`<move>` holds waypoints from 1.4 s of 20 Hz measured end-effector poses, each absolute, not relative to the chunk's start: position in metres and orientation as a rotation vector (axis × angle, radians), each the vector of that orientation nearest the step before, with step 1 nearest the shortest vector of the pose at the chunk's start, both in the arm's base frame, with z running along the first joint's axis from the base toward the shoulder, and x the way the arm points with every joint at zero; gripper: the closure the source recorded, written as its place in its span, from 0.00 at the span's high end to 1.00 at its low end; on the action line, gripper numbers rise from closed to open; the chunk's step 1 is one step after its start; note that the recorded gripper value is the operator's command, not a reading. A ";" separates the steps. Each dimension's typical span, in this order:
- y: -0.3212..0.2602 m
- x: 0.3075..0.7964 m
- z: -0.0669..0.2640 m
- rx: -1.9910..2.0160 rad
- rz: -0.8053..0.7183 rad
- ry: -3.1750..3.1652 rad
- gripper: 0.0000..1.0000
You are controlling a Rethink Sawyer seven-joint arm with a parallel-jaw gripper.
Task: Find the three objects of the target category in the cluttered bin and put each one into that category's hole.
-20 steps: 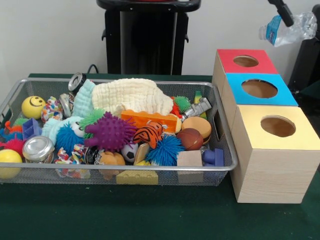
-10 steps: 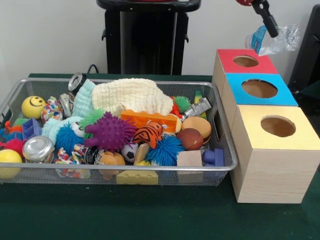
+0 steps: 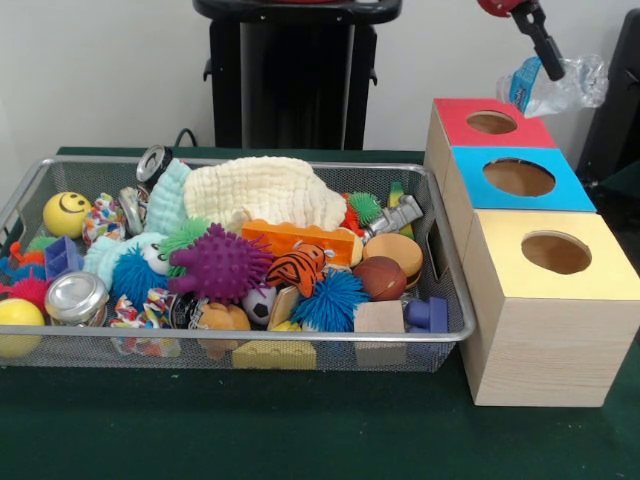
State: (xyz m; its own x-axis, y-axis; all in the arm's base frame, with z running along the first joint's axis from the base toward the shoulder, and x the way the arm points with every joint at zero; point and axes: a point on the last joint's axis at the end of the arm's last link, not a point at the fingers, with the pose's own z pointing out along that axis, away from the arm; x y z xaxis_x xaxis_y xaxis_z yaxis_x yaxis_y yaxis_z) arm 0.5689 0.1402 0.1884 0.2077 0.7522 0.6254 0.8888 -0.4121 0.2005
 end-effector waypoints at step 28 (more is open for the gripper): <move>0.121 0.629 0.168 -2.277 -1.105 -1.652 0.00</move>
State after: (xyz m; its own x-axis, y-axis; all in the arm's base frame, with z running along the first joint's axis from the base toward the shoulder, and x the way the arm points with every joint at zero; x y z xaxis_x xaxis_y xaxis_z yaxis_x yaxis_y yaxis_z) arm 0.6292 0.1214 0.1684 0.1381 0.7772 0.6139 0.8642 -0.3973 0.3087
